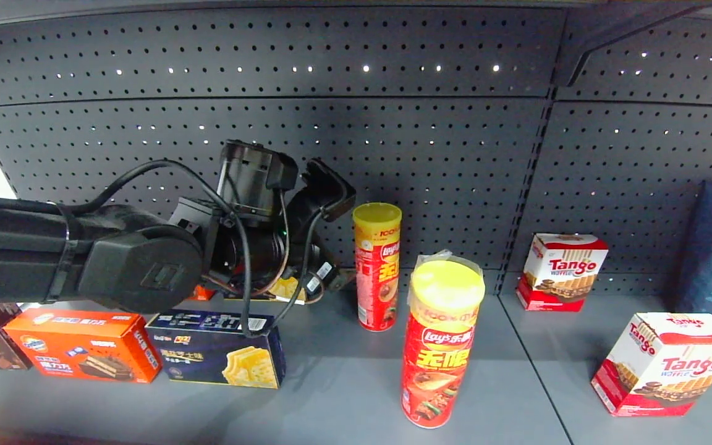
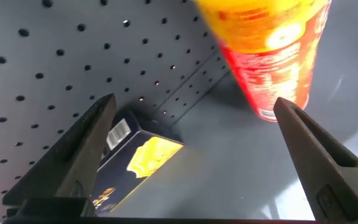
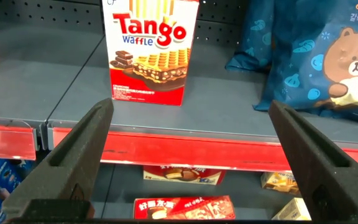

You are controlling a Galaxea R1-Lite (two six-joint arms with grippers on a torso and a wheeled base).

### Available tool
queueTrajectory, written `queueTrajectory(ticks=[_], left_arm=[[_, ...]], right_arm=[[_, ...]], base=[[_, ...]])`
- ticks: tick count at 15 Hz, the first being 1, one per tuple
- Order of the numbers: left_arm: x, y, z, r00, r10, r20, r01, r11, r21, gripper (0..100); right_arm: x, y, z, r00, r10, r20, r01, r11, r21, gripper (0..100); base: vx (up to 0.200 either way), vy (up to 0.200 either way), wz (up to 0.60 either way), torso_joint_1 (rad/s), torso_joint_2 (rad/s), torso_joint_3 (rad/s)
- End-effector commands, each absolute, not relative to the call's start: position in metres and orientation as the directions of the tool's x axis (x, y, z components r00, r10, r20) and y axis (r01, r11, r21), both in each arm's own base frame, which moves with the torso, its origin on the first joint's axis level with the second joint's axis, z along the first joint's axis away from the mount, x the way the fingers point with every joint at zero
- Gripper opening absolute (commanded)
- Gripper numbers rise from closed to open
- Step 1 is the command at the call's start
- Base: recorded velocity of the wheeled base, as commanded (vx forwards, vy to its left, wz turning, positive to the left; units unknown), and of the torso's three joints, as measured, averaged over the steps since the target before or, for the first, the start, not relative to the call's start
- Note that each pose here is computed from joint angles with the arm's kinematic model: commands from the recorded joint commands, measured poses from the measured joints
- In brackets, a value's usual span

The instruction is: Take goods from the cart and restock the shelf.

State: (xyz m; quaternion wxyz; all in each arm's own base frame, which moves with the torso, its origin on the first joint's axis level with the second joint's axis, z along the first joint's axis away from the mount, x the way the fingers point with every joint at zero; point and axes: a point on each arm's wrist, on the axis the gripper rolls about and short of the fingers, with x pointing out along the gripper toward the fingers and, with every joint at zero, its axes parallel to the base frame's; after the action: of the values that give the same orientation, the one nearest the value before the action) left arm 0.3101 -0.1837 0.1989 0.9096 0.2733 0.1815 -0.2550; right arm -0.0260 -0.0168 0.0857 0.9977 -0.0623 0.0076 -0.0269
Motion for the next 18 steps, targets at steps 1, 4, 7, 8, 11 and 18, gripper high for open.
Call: queueTrajectory(ticks=[1, 4, 7, 8, 11, 18], left_arm=[[0.308, -0.188, 0.197, 0.801, -0.366, -0.474, 0.568, 0.715, 0.409, 100], [0.304, -0.194, 0.192, 0.805, -0.347, -0.481, 0.560, 0.713, 0.422, 100], [0.311, -0.206, 0.185, 0.836, -0.321, -0.446, 0.515, 0.740, 0.433, 100], [0.314, -0.208, 0.182, 0.841, -0.311, -0.443, 0.506, 0.743, 0.438, 100], [0.316, -0.209, 0.176, 0.836, -0.307, -0.455, 0.509, 0.741, 0.437, 100], [0.322, -0.203, 0.176, 0.870, -0.235, -0.434, 0.435, 0.782, 0.448, 100]], right_arm=[[-0.026, -0.017, 0.086, 0.998, -0.055, -0.013, 0.053, 0.991, -0.126, 100], [-0.026, -0.017, 0.086, 0.998, -0.055, -0.013, 0.053, 0.991, -0.126, 100], [-0.026, -0.017, 0.086, 0.998, -0.055, -0.013, 0.053, 0.991, -0.126, 100], [-0.026, -0.017, 0.086, 0.998, -0.055, -0.013, 0.053, 0.991, -0.126, 100], [-0.026, -0.017, 0.086, 0.998, -0.057, -0.013, 0.055, 0.991, -0.126, 100], [-0.026, -0.017, 0.086, 0.997, -0.071, -0.013, 0.068, 0.990, -0.124, 100]], base=[[0.000, 0.000, 0.00, 0.000, 0.00, 0.000], [0.000, 0.000, 0.00, 0.000, 0.00, 0.000], [0.000, 0.000, 0.00, 0.000, 0.00, 0.000], [0.000, 0.000, 0.00, 0.000, 0.00, 0.000], [0.000, 0.000, 0.00, 0.000, 0.00, 0.000], [0.000, 0.000, 0.00, 0.000, 0.00, 0.000]])
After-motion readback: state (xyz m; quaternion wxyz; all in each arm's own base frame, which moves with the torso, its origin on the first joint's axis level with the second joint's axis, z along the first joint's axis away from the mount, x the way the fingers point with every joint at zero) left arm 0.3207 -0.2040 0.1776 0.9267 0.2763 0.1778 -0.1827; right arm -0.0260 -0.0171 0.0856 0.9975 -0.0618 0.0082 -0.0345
